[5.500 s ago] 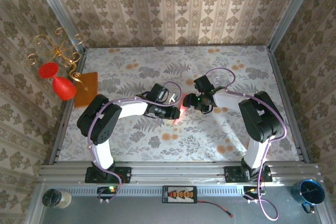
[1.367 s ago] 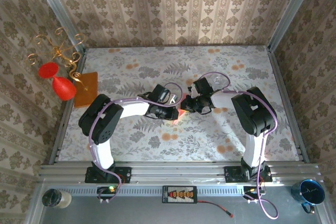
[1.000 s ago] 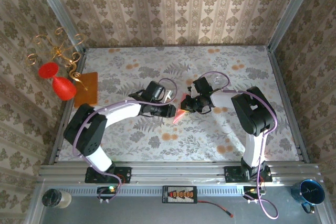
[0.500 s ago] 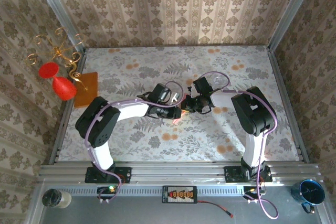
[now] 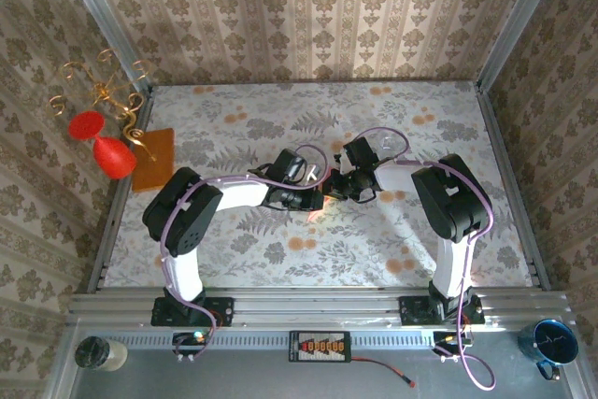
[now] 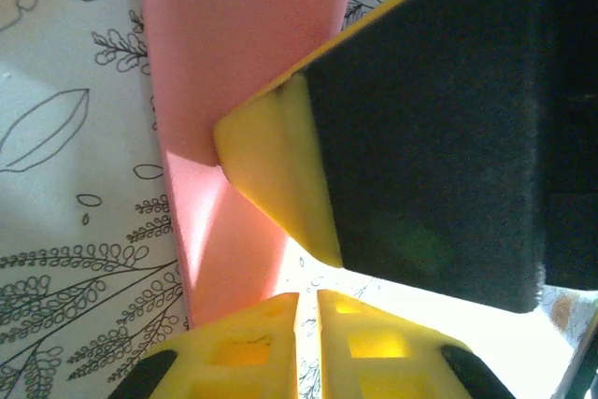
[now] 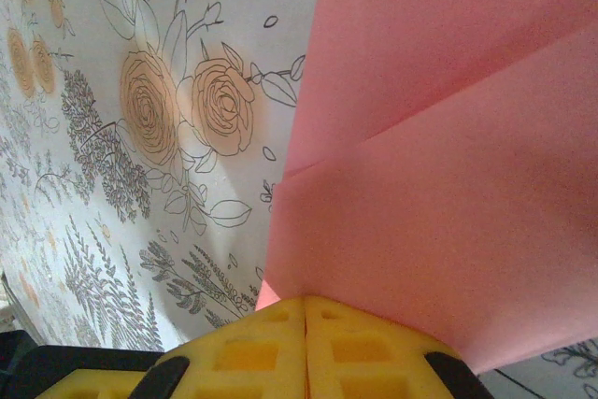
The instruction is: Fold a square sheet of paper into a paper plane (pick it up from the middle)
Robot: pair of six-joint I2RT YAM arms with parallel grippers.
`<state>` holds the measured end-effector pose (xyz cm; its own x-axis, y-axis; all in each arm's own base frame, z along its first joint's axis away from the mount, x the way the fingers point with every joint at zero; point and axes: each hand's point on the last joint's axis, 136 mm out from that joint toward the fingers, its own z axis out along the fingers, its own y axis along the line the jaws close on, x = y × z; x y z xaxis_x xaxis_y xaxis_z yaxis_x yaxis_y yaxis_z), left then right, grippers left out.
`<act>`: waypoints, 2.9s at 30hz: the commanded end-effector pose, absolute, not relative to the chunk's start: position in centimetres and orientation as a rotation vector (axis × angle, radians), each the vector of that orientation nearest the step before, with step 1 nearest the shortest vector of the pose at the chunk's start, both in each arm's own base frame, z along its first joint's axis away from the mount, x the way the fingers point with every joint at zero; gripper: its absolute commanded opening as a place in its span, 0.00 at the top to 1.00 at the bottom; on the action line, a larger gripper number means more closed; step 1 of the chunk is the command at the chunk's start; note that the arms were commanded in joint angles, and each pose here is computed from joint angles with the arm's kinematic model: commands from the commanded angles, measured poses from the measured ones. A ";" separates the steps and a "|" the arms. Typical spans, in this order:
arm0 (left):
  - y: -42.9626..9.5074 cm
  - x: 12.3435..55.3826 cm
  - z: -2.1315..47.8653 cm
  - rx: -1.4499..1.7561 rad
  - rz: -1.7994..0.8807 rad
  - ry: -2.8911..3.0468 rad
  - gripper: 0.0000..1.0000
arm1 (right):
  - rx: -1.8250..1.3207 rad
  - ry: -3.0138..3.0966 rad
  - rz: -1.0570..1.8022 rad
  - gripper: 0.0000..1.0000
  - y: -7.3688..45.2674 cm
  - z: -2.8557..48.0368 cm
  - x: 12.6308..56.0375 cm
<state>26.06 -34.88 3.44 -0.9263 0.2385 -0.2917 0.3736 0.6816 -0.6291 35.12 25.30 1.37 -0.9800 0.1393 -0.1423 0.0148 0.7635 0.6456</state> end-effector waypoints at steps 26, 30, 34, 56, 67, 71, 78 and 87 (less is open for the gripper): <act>-31.9 22.6 -0.8 0.506 -0.905 2.876 0.92 | 0.292 2.966 0.673 0.93 21.2 -4.3 33.2; -31.2 21.7 -1.0 0.512 -0.891 2.894 0.93 | 0.299 2.975 0.651 0.93 21.0 -4.6 33.1; -30.9 20.9 -0.8 0.530 -0.885 2.902 0.94 | 0.308 2.987 0.635 0.93 20.8 -4.9 32.9; -27.7 18.3 0.8 0.483 -0.865 2.899 0.93 | 0.294 2.973 0.719 0.93 22.2 -3.8 32.4; -28.4 23.1 6.6 0.190 -0.984 2.637 0.78 | 0.257 2.943 0.855 0.93 26.6 -1.3 29.3; -29.5 23.7 5.4 0.154 -1.025 2.657 0.80 | 0.266 2.927 0.839 0.93 26.6 -1.0 29.4; -31.6 24.0 4.8 0.202 -1.114 2.666 0.88 | 0.289 2.899 0.860 0.93 27.0 -0.5 30.3; -29.3 22.4 1.1 0.189 -0.978 2.815 0.95 | 0.291 2.829 0.944 0.93 27.7 1.1 31.7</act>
